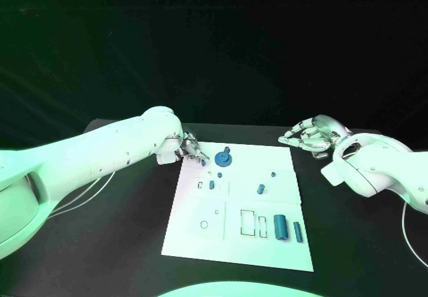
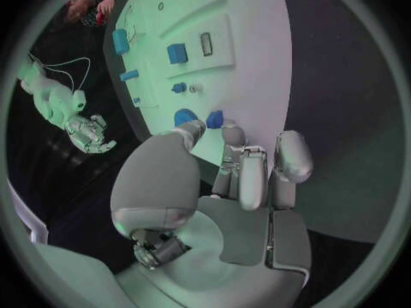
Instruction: Assemble the parts on the task board
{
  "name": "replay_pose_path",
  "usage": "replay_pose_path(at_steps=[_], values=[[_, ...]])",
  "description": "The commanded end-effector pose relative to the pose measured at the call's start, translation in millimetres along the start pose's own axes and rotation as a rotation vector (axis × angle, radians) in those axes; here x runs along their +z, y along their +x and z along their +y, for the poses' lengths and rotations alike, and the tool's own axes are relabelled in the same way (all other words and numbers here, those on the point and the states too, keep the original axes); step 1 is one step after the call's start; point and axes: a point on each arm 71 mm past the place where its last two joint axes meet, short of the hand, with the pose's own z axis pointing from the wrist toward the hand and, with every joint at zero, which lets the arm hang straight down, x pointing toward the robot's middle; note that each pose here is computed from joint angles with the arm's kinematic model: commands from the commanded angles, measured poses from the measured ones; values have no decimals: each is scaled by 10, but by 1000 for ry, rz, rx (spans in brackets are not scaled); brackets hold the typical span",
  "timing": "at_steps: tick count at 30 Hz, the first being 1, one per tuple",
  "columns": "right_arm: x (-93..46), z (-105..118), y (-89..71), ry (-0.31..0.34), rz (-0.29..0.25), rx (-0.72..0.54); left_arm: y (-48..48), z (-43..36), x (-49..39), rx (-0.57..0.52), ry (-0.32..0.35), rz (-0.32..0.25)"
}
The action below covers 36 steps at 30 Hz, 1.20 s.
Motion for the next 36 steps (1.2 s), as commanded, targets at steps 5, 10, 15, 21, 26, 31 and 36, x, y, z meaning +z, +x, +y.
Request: replay_pose_path(at_steps=[5,10,15,21,26,31,36], values=[[1,11,3,-10,-3,-9,30,-44,6,-13,24,18],[1,11,4,-10,-4,-9,37,-51,3,-15,26,19],[1,11,4,-10,-4,-9,38,-53,2,-16,27,18],[0,11,4,-9,-3,-10,39,-56,1,-20,32,20],[1,11,5,-9,-2,-10,45,-56,-2,-31,42,28],[3,11,6,-10,-1,-10,49,-36,-16,-61,53,30],[2,6,2,-8,0,-11,52,11,-56,-102,65,30]])
